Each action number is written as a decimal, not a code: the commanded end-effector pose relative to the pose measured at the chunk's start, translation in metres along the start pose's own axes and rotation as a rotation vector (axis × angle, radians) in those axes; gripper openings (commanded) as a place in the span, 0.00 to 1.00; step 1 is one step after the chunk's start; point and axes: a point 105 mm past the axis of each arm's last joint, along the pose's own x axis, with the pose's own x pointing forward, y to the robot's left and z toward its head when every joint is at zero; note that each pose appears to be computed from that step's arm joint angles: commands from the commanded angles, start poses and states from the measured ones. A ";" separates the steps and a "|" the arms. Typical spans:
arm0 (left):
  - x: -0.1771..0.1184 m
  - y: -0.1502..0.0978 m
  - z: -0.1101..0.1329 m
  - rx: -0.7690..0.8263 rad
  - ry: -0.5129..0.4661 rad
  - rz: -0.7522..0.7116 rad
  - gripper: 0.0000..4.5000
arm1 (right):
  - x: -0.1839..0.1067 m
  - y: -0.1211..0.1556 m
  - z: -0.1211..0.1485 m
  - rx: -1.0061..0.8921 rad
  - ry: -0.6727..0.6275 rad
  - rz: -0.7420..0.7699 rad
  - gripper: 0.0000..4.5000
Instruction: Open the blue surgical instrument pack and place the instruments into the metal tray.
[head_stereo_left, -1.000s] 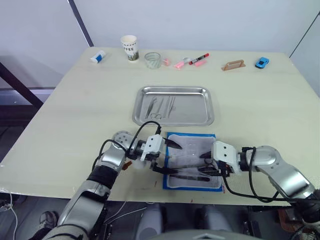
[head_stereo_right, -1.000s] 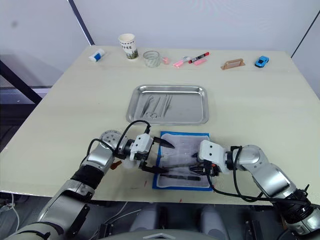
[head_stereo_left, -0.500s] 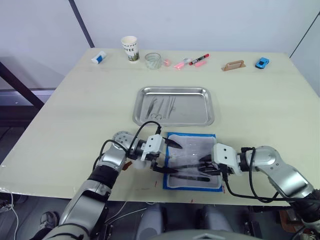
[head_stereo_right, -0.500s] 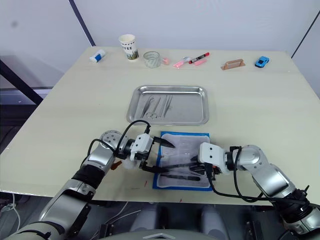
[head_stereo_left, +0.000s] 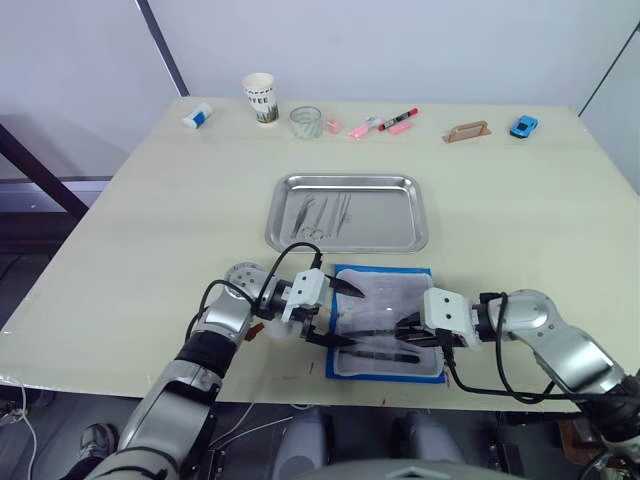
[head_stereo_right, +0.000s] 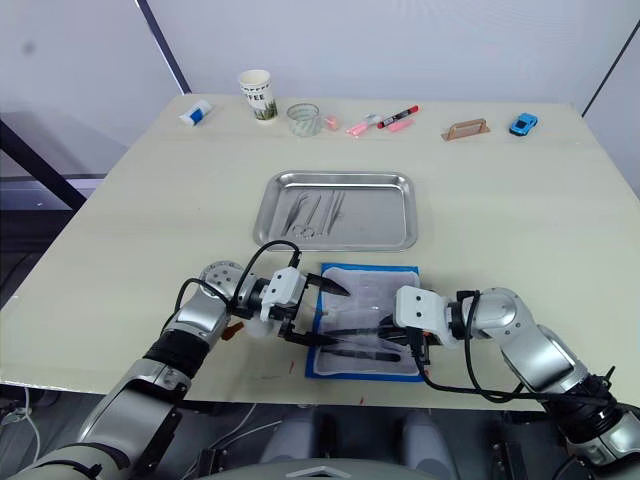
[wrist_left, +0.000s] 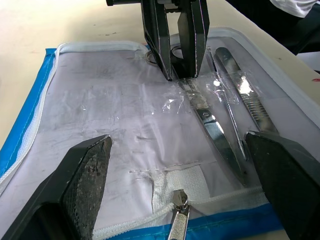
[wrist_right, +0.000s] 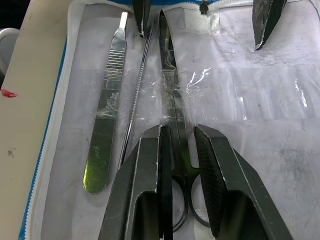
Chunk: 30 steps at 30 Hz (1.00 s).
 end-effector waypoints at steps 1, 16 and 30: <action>0.004 -0.020 -0.032 -0.125 0.085 -0.028 1.00 | -0.002 0.003 -0.019 0.056 0.099 0.013 0.23; 0.006 -0.021 -0.033 -0.126 0.082 -0.024 1.00 | 0.005 0.008 -0.043 0.116 0.166 0.061 0.01; 0.009 -0.022 -0.034 -0.126 0.082 -0.024 1.00 | -0.016 -0.005 0.001 0.063 0.203 0.024 0.01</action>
